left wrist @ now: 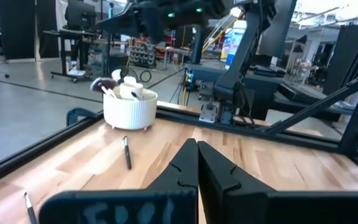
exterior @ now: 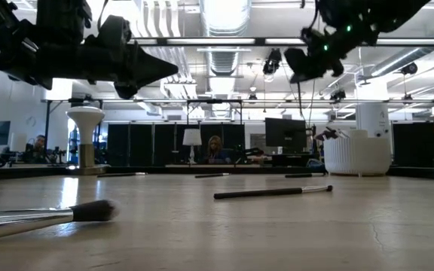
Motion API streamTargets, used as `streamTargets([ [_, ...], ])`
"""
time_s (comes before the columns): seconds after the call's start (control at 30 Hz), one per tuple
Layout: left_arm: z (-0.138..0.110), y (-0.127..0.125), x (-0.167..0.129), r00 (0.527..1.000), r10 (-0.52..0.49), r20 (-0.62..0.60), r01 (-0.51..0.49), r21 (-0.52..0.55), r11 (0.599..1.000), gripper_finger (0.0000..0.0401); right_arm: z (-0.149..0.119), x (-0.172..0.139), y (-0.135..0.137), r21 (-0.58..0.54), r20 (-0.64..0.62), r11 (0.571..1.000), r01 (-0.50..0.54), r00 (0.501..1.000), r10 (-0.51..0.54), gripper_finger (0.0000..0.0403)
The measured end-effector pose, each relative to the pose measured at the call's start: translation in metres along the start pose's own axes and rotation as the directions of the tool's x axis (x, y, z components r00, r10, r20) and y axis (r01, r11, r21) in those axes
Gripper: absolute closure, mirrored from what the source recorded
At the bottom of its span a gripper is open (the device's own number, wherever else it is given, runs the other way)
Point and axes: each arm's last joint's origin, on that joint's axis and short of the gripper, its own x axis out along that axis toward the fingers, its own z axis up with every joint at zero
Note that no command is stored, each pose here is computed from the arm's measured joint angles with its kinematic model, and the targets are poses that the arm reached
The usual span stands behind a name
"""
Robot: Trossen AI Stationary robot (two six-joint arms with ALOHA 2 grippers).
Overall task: Put items in baskets/containers
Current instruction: Put the black eyeshadow brush into the white organizer
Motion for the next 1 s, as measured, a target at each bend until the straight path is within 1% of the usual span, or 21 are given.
streamTargets([
  [0.23,-0.002,0.001,0.000,1.000,0.005,-0.022,-0.005,0.017,1.000,0.0401,-0.023,0.016,-0.033,0.028,-0.093,0.991,0.134,0.987,-0.131,0.0390],
  [0.47,-0.002,0.001,0.000,1.000,0.005,-0.022,-0.004,0.020,1.000,0.0401,-0.045,0.020,-0.053,0.051,-0.168,0.975,0.216,0.964,-0.205,0.0390],
  [0.63,-0.002,0.001,0.000,1.000,0.005,-0.021,-0.004,0.021,1.000,0.0401,-0.056,0.021,-0.061,0.100,-0.203,0.973,0.208,0.962,-0.185,0.0390],
  [0.77,-0.002,0.001,0.000,1.000,0.005,-0.021,-0.004,0.021,1.000,0.0401,-0.063,0.021,-0.064,0.104,-0.223,0.970,0.221,0.955,-0.194,0.0390],
  [1.0,-0.002,0.001,0.000,1.000,0.005,-0.021,-0.004,0.021,1.000,0.0401,-0.068,0.021,-0.068,0.128,-0.239,0.974,0.187,0.959,-0.153,0.0390],
])
